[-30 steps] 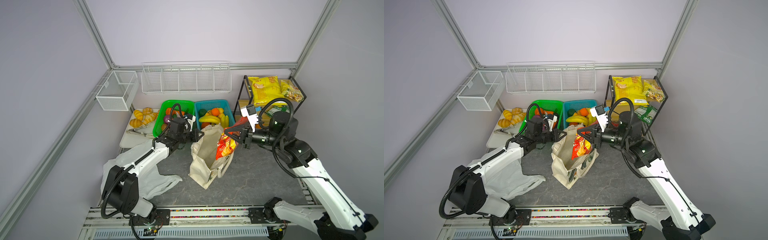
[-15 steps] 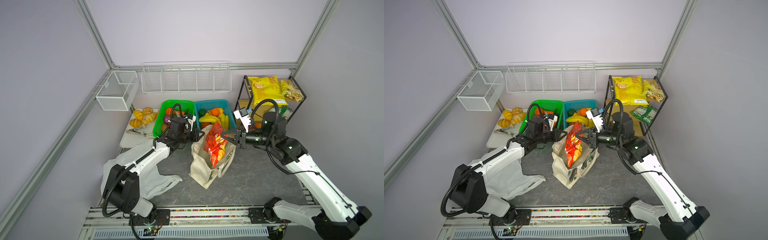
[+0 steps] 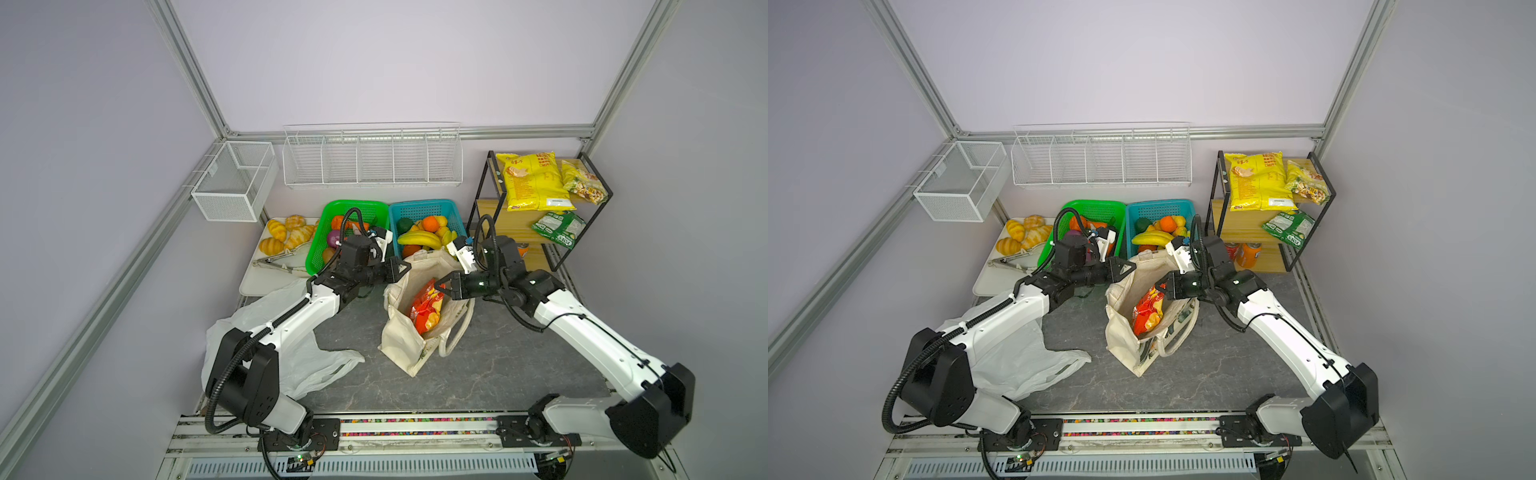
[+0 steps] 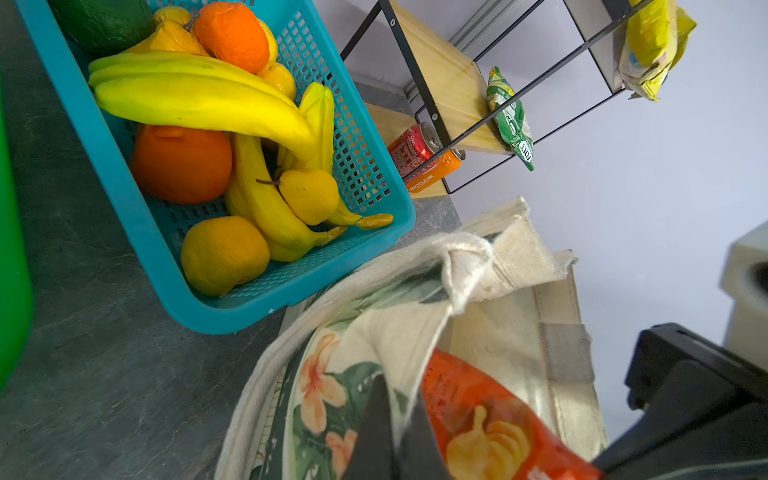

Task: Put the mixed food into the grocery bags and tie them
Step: 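Carry the red chip bag into the tote and open the right gripper, then reach the right gripper to the shelf and grasp the green chip bag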

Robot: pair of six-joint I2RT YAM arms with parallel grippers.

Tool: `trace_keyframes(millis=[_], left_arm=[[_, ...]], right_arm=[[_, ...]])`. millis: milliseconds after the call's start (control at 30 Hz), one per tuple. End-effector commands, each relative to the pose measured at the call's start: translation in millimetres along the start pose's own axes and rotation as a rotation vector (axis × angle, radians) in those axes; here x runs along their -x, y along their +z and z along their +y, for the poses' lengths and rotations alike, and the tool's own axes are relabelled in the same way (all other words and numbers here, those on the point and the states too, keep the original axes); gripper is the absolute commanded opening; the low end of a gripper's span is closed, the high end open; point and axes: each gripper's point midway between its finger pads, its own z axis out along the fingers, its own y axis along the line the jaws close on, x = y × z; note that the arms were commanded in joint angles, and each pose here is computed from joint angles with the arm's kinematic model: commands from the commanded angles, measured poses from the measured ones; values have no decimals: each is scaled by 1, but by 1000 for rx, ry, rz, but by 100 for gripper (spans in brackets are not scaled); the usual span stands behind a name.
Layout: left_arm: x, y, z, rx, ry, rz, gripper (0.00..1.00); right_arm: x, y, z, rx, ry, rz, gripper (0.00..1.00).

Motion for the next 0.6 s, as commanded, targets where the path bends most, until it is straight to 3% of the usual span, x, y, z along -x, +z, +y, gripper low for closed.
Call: trace_keyframes(millis=[0,167,300,367,467,567], left_arm=[[15,-3,-16,-66,28,-59,0],[16,-1,-16,-72,18,-62,0],[15,1,-15,-77,11,-59,0],[16,2,-14,-71,16,-60,0],[15,2,-7,-37,19,-56,0],[14,2,-1,-4,23,-57,0]], right_arm=[[1,20,-12,-60,-31,27,7],[-13,35,-31,-144,-73,105,9],[-15,21,-44,-259,-168,133,17],[-6,6,-51,-346,-210,107,31],[6,-16,-35,-317,-261,30,59],[21,-46,-19,-287,-298,-100,73]])
